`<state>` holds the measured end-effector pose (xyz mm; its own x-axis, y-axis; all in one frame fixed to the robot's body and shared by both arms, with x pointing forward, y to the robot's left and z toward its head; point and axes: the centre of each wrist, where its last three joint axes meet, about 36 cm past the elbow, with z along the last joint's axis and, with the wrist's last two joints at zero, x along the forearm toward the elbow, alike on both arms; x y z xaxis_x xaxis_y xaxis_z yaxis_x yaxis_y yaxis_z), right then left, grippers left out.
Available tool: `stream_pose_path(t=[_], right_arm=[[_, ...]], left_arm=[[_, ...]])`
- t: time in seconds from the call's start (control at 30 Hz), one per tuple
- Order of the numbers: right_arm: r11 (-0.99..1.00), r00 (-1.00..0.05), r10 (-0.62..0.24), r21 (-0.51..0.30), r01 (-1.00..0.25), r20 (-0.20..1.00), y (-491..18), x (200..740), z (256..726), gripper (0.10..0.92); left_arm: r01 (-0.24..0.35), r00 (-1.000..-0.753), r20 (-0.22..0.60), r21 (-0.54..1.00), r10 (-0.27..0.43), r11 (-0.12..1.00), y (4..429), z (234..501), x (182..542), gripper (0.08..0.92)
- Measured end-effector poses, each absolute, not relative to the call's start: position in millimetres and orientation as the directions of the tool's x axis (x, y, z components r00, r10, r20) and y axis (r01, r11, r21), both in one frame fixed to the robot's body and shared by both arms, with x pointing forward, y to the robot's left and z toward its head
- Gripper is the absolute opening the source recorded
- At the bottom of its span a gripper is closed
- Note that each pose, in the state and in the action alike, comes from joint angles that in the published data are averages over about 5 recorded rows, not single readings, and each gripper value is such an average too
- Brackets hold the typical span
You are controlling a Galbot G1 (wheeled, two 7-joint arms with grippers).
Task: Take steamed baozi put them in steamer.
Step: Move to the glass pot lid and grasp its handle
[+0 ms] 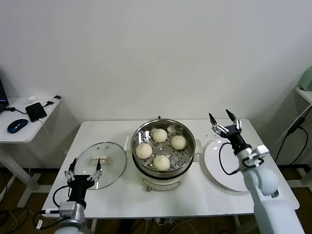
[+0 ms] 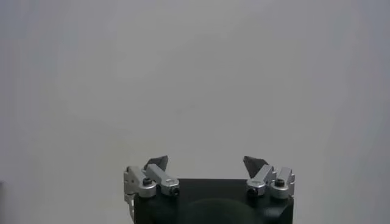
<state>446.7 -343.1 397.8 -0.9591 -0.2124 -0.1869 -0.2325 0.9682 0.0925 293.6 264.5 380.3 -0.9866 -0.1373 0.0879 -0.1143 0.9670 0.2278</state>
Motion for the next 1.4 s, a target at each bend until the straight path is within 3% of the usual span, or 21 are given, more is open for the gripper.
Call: stream_pose_path(t=[0.23, 0.43, 0.67, 0.97, 1.4], right_arm=[[0.977, -0.984, -0.094, 0.175, -0.121, -0.151, -344.0, 403.7, 365.6, 0.823], [0.979, -0.992, -0.044, 0.193, -0.068, -0.122, -347.5, 383.4, 354.7, 0.823], [0.98, -0.993, -0.015, 0.196, -0.038, -0.114, -352.6, 373.9, 355.9, 0.823], [0.981, -0.994, 0.024, 0.194, 0.003, -0.104, -363.0, 370.8, 357.9, 0.823], [0.98, -0.996, 0.044, 0.195, 0.026, -0.084, -362.2, 365.7, 352.2, 0.823]], left_arm=[[-0.127, -0.984, 0.048, 0.491, -0.172, 0.862, 266.1, 361.1, 306.6, 0.823], [-0.125, -0.982, 0.008, 0.731, -0.191, 0.67, 258.4, 339.0, 323.8, 0.823], [-0.033, -0.996, 0.0, 0.93, -0.092, 0.367, 276.3, 326.1, 347.0, 0.823], [0.098, -0.995, 0.101, 0.99, -0.017, 0.101, 293.9, 317.7, 361.7, 0.823], [0.159, -0.983, 0.156, 0.987, -0.096, -0.025, 296.6, 300.0, 378.0, 0.823]])
